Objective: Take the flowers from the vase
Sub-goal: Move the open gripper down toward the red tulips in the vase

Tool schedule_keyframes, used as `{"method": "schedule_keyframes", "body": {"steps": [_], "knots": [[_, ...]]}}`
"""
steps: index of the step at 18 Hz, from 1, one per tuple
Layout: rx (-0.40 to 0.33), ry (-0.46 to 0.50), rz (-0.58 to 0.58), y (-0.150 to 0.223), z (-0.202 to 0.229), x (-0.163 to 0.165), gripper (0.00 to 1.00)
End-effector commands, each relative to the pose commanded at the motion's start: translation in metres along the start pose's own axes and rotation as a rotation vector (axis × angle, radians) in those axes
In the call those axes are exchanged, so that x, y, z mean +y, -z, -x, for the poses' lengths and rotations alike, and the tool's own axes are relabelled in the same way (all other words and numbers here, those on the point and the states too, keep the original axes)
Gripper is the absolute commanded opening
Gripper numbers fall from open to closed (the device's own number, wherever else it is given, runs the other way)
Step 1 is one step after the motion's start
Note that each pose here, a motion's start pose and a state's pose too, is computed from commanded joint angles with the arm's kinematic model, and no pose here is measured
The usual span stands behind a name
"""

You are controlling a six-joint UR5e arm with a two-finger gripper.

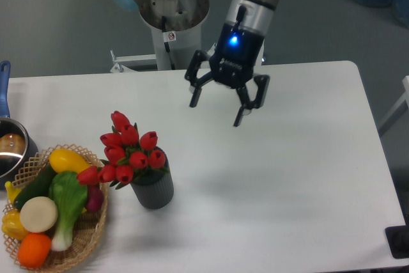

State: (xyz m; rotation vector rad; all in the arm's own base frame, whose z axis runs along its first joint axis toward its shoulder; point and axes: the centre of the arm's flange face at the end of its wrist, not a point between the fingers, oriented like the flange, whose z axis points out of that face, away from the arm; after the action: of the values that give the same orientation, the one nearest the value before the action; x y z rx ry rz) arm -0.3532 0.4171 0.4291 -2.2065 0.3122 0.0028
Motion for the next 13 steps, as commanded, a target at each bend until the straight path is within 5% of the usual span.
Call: {"method": "schedule_keyframes", "body": {"steps": [7, 13], "knots": [[0.109, -0.060, -0.032, -0.040, -0.023, 0.031, 1.00], [0.188, -0.014, -0.132, -0.061, -0.038, 0.039, 1.00]]}}
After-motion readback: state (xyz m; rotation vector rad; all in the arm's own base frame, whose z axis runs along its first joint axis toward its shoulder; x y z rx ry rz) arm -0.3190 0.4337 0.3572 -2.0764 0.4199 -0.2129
